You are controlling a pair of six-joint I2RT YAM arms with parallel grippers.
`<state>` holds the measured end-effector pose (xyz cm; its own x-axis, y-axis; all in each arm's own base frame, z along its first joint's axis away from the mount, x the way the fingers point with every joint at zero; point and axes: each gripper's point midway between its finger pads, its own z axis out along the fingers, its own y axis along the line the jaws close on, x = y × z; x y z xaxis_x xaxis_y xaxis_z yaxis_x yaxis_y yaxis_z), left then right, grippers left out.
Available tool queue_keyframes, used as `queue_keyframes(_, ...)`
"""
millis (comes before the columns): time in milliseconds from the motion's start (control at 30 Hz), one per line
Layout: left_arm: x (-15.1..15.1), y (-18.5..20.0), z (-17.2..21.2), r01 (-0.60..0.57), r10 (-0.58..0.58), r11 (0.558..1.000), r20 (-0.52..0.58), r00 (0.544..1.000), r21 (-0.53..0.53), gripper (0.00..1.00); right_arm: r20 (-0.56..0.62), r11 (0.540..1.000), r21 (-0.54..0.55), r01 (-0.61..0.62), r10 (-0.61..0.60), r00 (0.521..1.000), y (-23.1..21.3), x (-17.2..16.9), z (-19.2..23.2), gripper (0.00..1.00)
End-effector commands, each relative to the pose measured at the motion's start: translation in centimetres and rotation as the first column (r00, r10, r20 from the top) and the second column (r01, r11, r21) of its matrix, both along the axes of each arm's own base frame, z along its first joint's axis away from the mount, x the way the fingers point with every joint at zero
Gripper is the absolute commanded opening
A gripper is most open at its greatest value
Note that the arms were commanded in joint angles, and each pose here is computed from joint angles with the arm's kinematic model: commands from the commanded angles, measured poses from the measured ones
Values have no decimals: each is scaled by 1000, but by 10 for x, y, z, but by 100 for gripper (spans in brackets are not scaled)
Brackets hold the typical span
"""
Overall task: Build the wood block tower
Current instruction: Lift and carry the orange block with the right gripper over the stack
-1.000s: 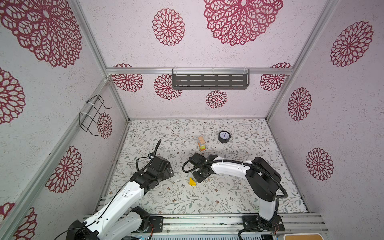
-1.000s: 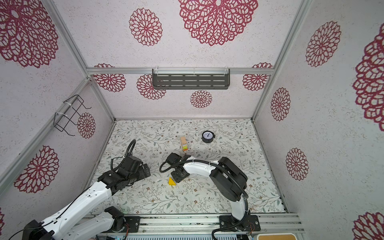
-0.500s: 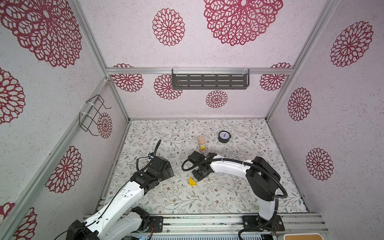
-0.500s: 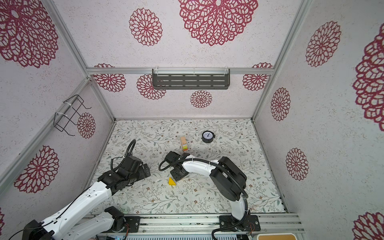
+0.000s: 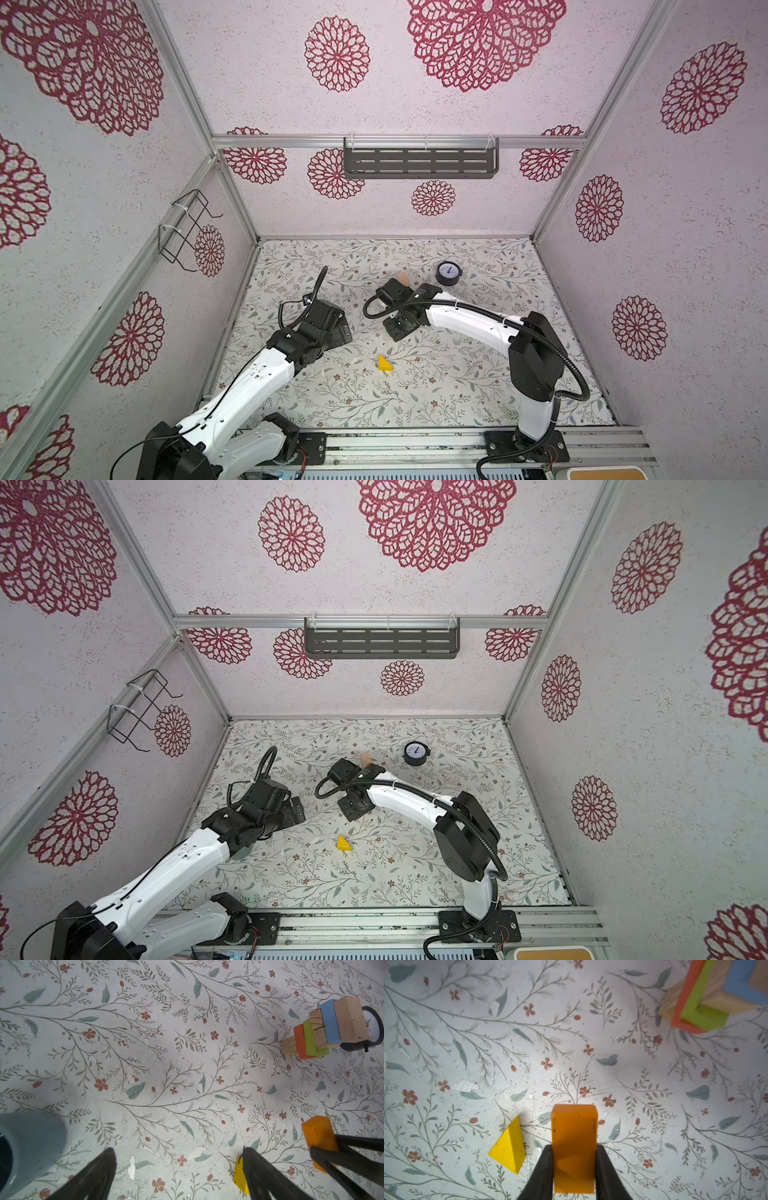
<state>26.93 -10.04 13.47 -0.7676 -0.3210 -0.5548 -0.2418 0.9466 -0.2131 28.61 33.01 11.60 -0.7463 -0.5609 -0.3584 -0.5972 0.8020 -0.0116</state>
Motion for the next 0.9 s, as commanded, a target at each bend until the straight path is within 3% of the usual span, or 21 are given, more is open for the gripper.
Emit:
queue_keyframes(0,19,-7,16,13,-13,1000,48,999,1,97,32,999,34,39,-40,999,-14,12,38,21)
queue_keyframes(400,70,-32,38,48,-49,999,92,995,4,97,2,986,57,155,-155,988,-32,65,69,22)
queue_keyframes(867,90,-37,32,49,-48,999,87,995,-7,97,-16,976,71,203,-203,979,-29,115,70,22)
